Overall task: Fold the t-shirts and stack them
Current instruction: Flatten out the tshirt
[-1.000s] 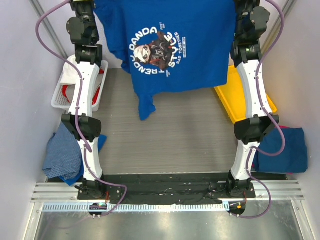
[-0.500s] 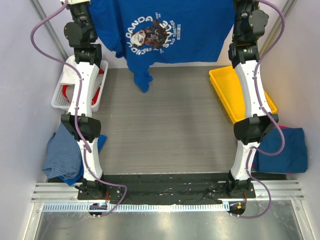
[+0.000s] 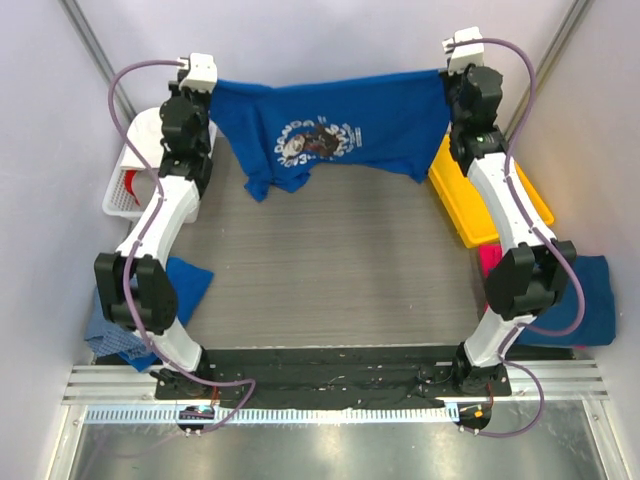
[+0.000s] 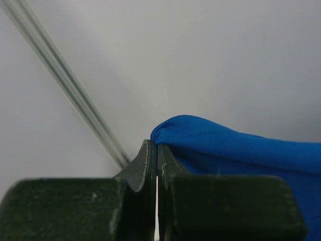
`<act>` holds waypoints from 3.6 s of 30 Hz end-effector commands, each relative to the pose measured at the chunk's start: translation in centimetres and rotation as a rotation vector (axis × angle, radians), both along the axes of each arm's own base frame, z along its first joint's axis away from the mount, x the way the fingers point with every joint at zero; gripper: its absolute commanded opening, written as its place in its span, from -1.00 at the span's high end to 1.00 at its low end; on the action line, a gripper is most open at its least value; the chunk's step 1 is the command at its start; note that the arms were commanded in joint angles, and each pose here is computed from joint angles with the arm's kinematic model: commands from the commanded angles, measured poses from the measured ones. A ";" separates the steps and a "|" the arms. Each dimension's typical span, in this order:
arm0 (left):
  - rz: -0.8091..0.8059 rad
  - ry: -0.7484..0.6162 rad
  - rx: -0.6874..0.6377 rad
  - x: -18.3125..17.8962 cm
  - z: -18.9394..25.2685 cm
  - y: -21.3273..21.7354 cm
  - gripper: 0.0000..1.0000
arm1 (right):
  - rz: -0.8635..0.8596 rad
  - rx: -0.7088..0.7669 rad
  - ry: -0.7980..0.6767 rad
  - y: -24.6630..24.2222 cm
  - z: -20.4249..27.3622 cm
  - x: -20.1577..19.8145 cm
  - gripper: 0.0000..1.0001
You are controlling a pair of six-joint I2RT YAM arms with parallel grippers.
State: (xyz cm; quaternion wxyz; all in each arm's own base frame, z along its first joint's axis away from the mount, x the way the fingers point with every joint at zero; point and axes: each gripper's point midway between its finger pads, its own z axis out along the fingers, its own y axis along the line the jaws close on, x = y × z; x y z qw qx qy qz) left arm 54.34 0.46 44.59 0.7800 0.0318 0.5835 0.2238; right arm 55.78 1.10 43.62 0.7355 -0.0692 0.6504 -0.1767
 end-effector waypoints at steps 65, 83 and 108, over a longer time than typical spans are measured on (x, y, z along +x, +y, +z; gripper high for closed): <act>0.013 -0.229 -0.064 -10.8 15.5 0.3 1.00 | -0.051 0.039 -0.112 -2.4 8.1 -10.1 0.99; 0.050 -0.015 0.007 -2.4 5.4 0.3 1.00 | -0.080 -0.005 -0.007 -2.4 1.7 -5.3 0.98; 0.010 -0.479 -0.080 -12.7 24.1 2.0 1.00 | -0.044 0.051 -0.351 -2.3 17.9 -13.2 0.98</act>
